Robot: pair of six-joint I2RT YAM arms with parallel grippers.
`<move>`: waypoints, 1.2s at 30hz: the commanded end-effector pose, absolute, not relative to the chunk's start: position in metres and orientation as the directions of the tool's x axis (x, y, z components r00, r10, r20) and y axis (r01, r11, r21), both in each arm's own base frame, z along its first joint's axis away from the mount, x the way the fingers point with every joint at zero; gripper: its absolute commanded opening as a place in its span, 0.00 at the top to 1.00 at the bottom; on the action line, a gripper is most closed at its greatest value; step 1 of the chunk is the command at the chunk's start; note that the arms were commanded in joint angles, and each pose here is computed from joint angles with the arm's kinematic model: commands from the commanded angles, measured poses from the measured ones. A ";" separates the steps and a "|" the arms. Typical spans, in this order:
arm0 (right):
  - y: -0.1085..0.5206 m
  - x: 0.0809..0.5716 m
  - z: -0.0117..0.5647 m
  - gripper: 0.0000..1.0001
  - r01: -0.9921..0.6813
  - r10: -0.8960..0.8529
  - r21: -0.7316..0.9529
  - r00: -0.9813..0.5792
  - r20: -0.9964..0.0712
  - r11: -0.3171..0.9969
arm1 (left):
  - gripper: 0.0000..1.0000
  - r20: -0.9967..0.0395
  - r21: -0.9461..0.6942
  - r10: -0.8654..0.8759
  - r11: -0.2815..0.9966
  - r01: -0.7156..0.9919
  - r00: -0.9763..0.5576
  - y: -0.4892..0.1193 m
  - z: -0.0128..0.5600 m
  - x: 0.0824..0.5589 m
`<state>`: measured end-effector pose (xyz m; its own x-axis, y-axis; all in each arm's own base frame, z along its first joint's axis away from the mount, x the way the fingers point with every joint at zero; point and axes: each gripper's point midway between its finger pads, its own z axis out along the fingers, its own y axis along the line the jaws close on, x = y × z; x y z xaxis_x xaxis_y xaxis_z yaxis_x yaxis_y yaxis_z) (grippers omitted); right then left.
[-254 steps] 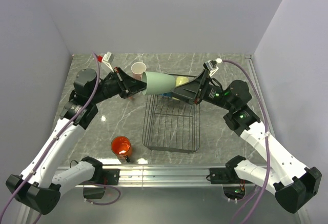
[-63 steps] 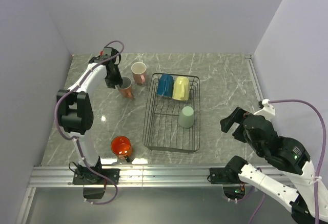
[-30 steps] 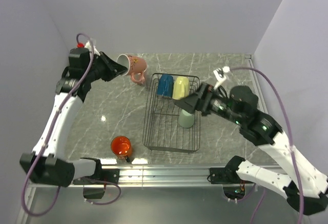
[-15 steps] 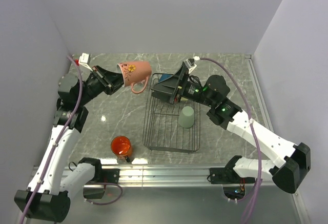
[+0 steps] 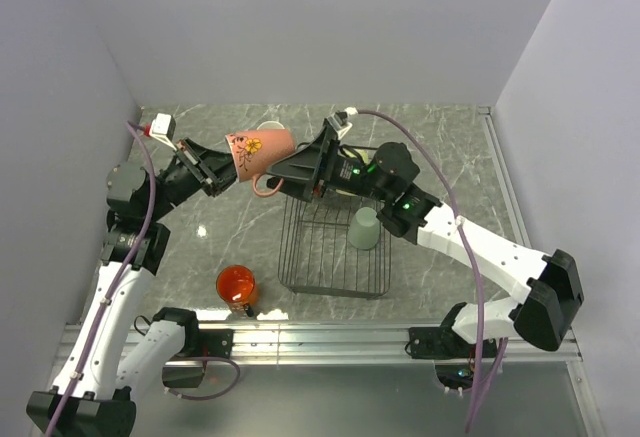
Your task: Load the cups into the dish rack
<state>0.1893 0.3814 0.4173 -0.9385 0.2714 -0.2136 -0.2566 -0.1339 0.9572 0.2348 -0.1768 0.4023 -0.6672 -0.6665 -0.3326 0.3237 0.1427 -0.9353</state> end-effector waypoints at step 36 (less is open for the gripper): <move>0.259 0.240 0.308 1.00 -0.225 0.384 0.682 -0.687 -0.618 0.695 | 0.09 -0.487 -0.768 -0.603 0.641 -0.020 -0.632 -0.129 0.284 0.247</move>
<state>0.2343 0.2876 0.3363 -0.7513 0.4514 -0.4814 -0.2433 0.4887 0.8379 0.2438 -0.1553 0.3041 -0.6721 -0.6199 -0.4050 0.0738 0.4881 -0.8696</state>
